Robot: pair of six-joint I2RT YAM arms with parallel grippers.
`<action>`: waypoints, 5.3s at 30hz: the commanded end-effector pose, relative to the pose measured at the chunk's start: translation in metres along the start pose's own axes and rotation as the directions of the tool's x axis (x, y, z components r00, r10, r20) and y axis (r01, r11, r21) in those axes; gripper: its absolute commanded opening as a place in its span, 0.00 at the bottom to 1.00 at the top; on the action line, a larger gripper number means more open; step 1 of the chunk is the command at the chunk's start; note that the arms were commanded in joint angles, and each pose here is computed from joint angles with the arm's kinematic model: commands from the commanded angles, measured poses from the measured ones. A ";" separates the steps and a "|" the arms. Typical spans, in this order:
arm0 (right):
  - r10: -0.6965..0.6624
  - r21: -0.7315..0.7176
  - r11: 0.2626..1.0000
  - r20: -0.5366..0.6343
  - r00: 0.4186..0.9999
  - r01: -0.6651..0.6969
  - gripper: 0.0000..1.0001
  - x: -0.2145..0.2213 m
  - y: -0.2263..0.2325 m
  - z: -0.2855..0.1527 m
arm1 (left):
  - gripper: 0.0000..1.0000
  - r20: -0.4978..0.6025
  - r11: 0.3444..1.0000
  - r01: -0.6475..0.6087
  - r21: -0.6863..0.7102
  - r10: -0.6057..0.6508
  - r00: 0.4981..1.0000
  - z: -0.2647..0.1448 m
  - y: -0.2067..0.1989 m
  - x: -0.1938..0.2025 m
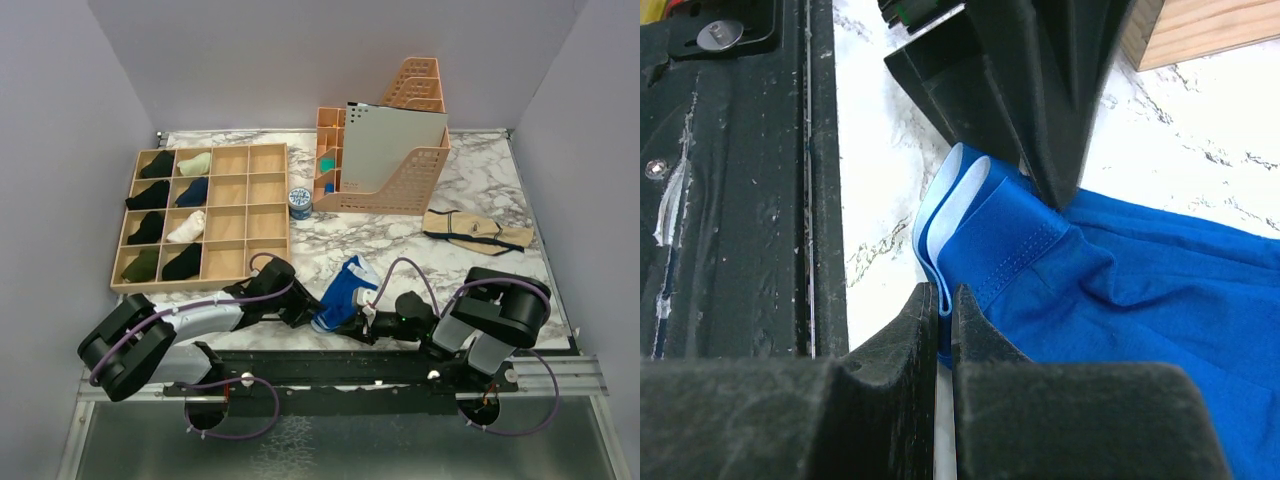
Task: Roll the underwear
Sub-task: Roll the underwear to the center of the board.
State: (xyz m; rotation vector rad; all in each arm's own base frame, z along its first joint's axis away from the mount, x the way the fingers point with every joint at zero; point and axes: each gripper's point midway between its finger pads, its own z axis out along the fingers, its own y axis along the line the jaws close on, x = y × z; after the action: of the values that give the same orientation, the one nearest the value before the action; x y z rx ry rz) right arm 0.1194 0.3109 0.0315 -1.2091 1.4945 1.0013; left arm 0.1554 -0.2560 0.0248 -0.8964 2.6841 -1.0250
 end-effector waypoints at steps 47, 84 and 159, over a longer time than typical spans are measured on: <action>0.021 0.052 0.998 -0.051 0.998 -0.018 0.36 -0.015 -0.002 -0.004 | 0.00 0.081 0.992 -0.065 -0.108 0.074 0.994 -0.005 0.027 0.001; -0.720 0.146 0.594 -0.342 0.604 0.791 0.79 -0.031 -0.013 0.032 | 0.00 -0.049 0.997 0.049 -0.060 -0.052 0.997 -0.020 0.006 -0.013; 0.808 0.296 0.580 -0.085 0.583 -0.759 0.01 0.039 -0.042 0.030 | 0.85 0.192 0.853 -0.489 0.185 0.456 0.869 -0.045 0.008 -0.028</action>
State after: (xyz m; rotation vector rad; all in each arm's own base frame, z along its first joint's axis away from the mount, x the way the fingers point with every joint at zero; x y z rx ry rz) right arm 0.1723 0.3443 0.0290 -0.4745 2.0809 1.2947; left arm 0.1641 -0.2146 0.0672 -0.2858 2.3358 -1.1508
